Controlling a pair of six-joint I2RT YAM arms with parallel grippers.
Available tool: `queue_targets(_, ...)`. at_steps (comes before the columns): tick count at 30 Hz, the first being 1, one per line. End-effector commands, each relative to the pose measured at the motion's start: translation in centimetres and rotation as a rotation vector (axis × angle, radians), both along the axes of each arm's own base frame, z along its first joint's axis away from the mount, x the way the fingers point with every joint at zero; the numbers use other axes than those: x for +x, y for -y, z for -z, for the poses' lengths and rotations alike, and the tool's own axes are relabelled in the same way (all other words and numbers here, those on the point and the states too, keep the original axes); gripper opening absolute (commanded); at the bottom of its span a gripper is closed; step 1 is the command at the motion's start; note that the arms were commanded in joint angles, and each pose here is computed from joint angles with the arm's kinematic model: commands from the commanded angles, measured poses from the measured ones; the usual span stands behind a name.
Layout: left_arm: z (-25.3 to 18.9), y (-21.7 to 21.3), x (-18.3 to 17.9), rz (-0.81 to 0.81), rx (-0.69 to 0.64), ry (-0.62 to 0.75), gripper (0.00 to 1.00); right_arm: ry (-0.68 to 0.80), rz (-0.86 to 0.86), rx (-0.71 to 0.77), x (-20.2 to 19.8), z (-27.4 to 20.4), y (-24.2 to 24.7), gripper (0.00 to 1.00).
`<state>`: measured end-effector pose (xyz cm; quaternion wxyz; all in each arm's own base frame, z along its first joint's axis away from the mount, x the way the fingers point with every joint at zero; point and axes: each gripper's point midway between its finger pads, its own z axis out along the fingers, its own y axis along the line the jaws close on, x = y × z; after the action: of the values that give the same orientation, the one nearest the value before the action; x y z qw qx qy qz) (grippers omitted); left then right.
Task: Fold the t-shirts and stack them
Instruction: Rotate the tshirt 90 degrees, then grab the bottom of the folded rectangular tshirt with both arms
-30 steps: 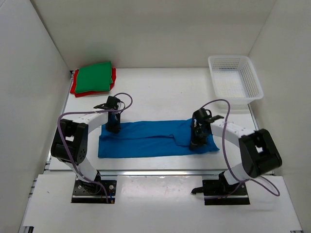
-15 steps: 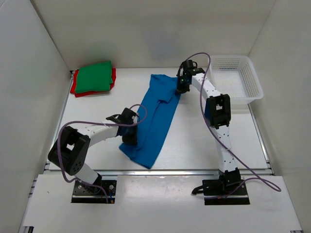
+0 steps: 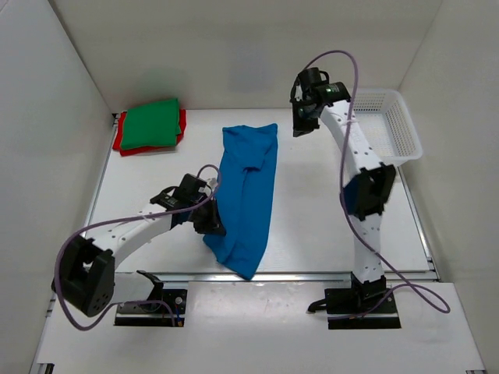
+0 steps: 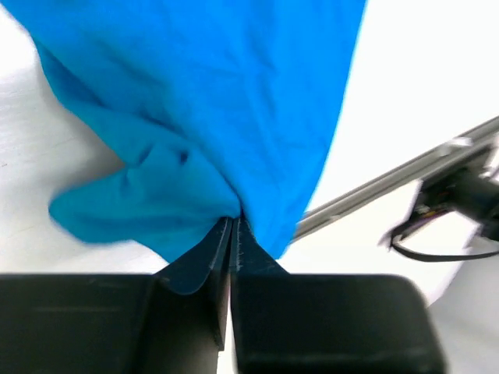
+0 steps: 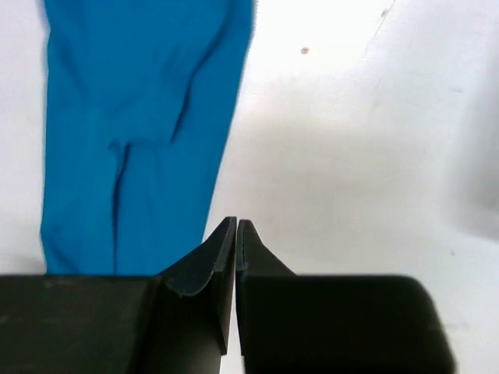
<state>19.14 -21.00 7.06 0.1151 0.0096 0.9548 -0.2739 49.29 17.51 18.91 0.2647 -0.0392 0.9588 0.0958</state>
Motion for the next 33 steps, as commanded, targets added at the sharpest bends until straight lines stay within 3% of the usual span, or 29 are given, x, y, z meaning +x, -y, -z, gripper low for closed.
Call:
queue_targets(1,-1.7,0.0,-0.1,-0.056,-0.081,0.031,0.16,0.057,-0.050,-0.067,-7.1,-5.3,0.0,0.02)
queue_targets(4,-1.7,-1.6,-0.5,-0.146,-0.100,0.089,0.18,0.092,-0.088,-0.012,-12.1,-3.1,-0.2,0.10)
queue_targets(5,-1.4,-1.9,-0.7,-0.168,-0.102,0.082,0.18,0.193,-0.114,0.118,-12.8,-5.6,-1.5,0.12)
queue_targets(7,-0.2,-3.2,-1.0,-0.214,-0.111,0.087,0.17,0.124,-0.120,0.244,-16.0,-0.7,-1.7,0.18)
queue_targets(9,0.9,-3.7,-1.2,-0.231,-0.109,0.070,0.18,0.113,-0.160,0.333,-18.1,0.5,-3.7,0.18)
queue_targets(14,1.8,-4.2,-1.4,-0.232,-0.053,0.089,0.37,-0.052,-0.308,0.379,-26.4,7.0,-10.3,0.22)
queue_targets(18,1.2,-5.7,-1.0,-0.301,-0.056,0.155,0.40,-0.142,-0.324,0.461,-30.9,9.5,-13.4,0.36)
queue_targets(21,1.8,-7.7,-0.8,-0.361,-0.010,0.200,0.45,-0.195,-0.272,0.428,-33.1,11.6,-13.3,0.44)
queue_targets(25,3.2,-9.0,-1.3,-0.392,0.042,0.205,0.45,-0.261,-0.182,0.413,-35.1,13.2,-13.0,0.50)
queue_targets(33,5.2,-9.3,-2.7,-0.369,0.119,0.150,0.44,-0.392,-0.188,0.419,-39.7,16.2,-13.4,0.50)
